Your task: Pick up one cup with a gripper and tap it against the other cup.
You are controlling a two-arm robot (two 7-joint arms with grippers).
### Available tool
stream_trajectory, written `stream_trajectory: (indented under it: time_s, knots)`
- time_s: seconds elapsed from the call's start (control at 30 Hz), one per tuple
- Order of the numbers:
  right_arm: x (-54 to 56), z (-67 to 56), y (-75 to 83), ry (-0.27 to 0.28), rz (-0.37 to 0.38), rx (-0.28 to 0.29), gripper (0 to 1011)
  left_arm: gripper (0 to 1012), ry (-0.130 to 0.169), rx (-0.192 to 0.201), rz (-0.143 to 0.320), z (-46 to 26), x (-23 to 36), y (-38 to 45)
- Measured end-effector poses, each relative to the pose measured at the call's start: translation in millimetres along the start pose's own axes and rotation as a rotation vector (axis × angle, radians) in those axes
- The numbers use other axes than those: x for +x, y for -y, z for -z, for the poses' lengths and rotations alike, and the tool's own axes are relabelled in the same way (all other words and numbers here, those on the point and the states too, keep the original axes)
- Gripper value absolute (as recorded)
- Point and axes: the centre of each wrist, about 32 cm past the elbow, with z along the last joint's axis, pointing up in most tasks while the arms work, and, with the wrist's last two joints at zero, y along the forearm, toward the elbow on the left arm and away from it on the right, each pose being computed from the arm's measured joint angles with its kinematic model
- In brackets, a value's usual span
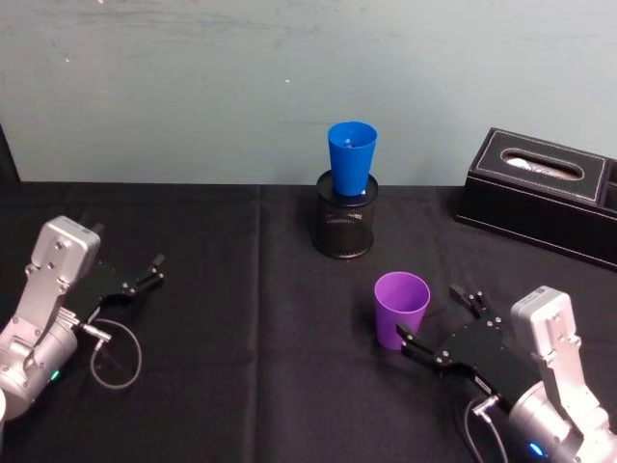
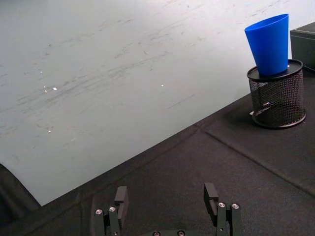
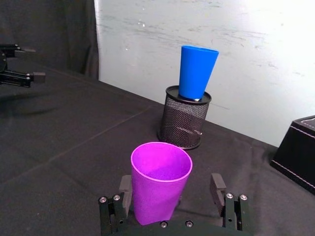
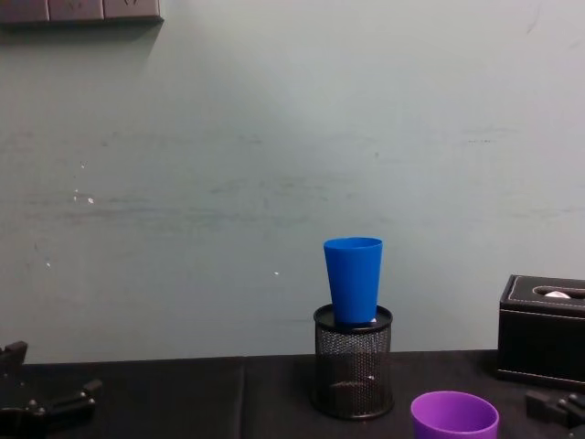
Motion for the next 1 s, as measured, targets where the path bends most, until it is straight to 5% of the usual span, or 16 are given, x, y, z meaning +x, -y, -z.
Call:
stream_trajectory:
  time_s: [1.0]
  knots:
    - [1.2, 15.5, -25.8, -0.093, -0.025, 0.058, 1003, 1011, 0.000, 0.000, 0.000, 0.0, 0.0, 0.0]
